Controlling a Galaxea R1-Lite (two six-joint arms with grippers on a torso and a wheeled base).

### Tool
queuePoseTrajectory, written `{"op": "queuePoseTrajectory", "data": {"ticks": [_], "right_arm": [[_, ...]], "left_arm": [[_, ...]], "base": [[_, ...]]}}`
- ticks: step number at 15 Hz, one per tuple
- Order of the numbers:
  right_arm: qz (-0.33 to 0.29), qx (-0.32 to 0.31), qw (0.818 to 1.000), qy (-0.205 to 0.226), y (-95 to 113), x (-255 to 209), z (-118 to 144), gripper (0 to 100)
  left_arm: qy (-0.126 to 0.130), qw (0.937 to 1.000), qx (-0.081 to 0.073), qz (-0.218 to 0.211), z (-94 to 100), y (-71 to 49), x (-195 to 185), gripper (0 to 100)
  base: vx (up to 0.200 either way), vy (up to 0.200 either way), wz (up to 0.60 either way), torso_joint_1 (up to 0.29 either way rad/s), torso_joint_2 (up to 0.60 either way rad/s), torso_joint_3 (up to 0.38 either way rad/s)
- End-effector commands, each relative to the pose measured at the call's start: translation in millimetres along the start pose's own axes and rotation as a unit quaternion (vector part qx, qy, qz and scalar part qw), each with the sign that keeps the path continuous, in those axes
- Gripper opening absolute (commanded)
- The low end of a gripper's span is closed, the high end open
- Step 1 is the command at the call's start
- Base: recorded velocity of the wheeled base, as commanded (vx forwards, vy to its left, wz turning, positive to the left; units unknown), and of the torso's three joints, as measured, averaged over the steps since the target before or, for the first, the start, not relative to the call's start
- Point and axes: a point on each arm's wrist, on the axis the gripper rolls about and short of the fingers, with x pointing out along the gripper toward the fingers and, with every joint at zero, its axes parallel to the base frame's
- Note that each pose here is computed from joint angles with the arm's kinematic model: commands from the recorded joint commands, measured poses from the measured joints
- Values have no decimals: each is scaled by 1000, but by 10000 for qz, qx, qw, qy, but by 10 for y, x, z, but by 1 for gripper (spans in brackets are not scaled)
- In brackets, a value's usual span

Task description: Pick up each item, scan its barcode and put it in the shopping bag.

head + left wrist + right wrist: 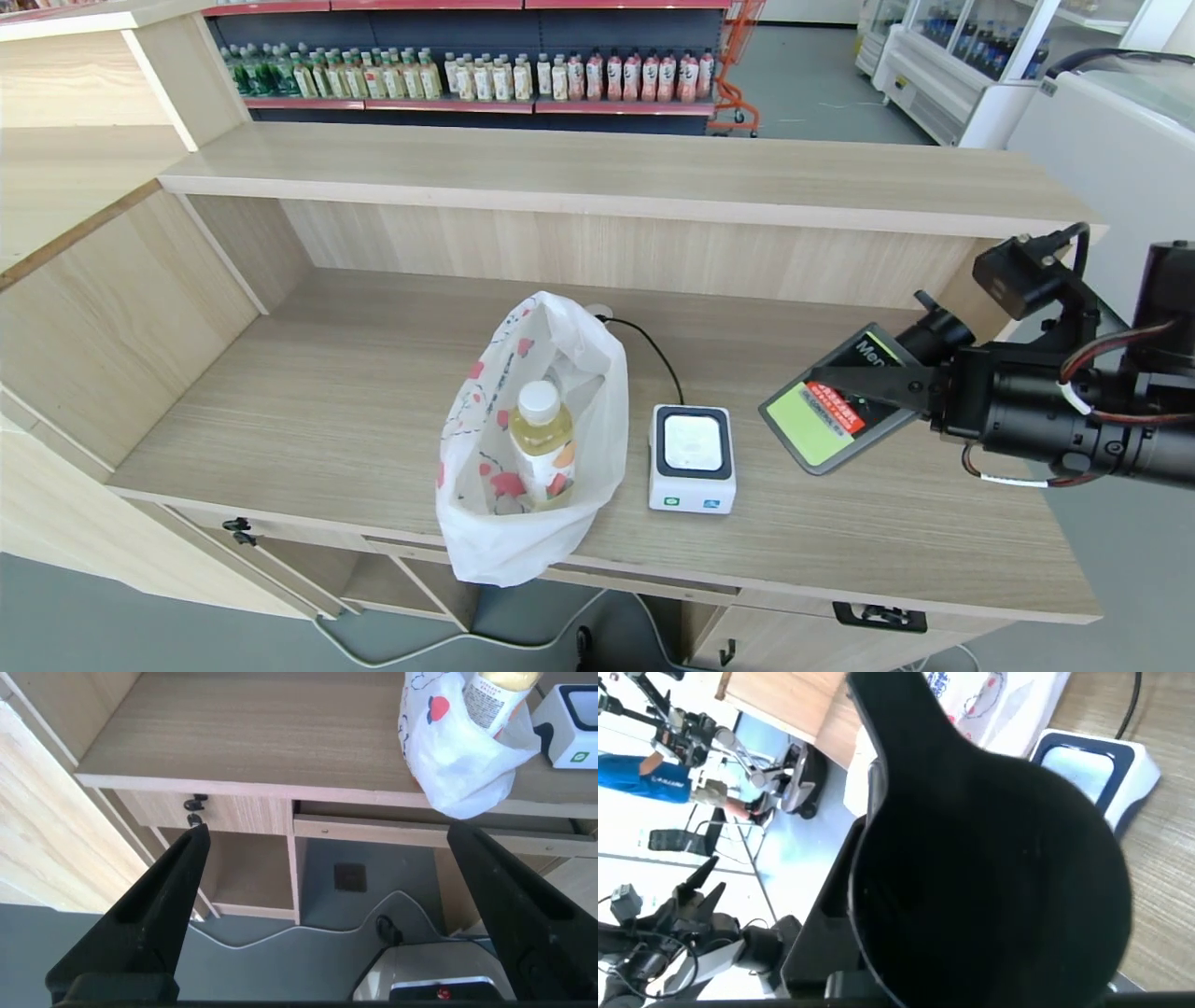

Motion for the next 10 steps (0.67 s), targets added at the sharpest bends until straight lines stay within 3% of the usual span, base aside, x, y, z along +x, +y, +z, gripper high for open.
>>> {"op": "queuePoseTrajectory", "data": {"ticks": [1,5,10], "right_arm": [[-177,-93,9997,125,-144,96,-33,0],[-1040,-251,9942,127,-435,346,-43,0],[-1157,-270,9929,45,-523,506,51,0]], "left_arm": [[0,10000,5,0,0,0,0,100],[0,10000,-3,0,0,0,0,100],[0,10000,13,0,0,0,0,100]], "base": [[0,0,0,0,0,0],[0,0,0,0,0,0],[0,0,0,0,0,0]]}}
